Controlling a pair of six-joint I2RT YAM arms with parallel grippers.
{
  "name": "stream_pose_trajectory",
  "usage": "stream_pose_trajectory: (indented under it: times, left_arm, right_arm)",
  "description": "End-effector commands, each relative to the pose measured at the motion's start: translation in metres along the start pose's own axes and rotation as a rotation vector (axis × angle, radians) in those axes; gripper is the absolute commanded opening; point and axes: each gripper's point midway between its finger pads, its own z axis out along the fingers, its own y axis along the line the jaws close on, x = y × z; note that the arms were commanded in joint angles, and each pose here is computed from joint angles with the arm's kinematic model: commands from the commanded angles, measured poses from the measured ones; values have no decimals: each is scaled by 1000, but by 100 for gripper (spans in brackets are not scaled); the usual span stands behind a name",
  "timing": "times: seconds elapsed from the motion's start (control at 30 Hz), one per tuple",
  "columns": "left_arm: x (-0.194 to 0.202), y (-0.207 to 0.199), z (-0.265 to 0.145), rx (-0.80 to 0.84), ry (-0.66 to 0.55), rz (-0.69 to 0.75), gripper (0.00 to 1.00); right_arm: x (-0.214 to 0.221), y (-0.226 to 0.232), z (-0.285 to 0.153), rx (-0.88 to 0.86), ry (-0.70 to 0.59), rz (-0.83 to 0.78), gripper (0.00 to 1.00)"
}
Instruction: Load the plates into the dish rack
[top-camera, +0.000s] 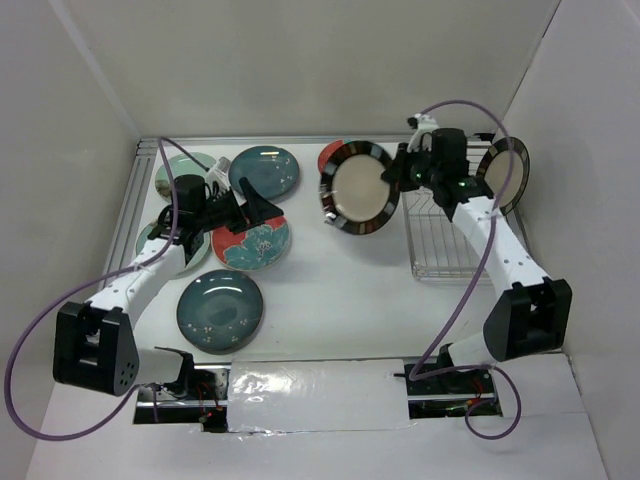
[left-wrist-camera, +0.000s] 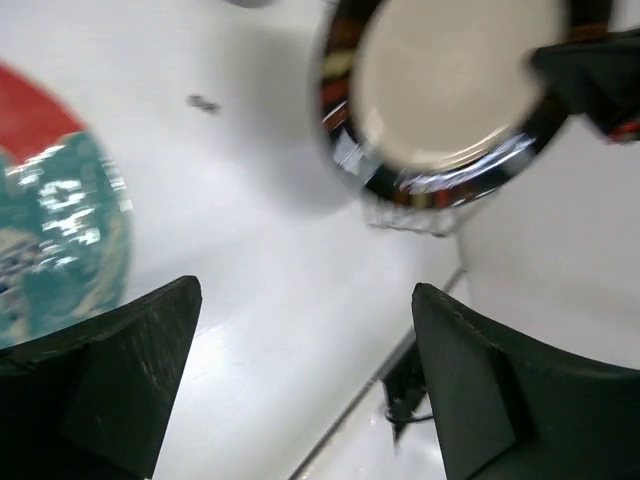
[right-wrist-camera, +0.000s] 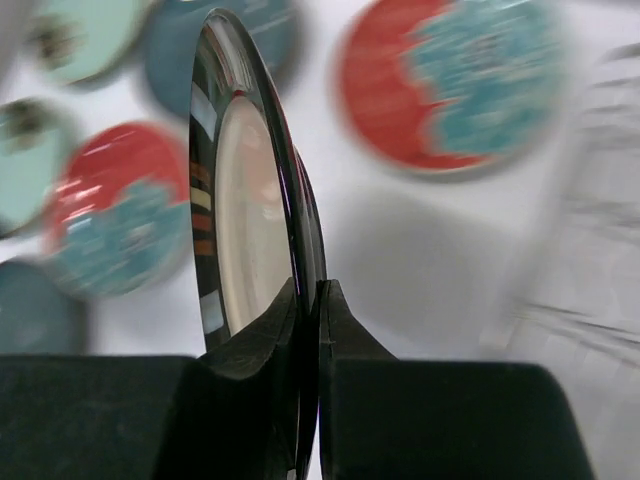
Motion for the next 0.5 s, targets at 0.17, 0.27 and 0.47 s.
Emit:
stream_pose_trajectory:
  times: [0.17,0.27,0.47]
  left_arm:
    - [20,73,-46,-434,31,85,99]
    - [27,87,-54,-471,46,89,99]
    - [29,89,-54,-467,44,113,99]
  right_arm:
    - [-151,-111,-142,704,-484,-335,0]
    - [-166,-130,-178,844,-590,-363,0]
    - [-168,-166,-210,985,-605,-438,0]
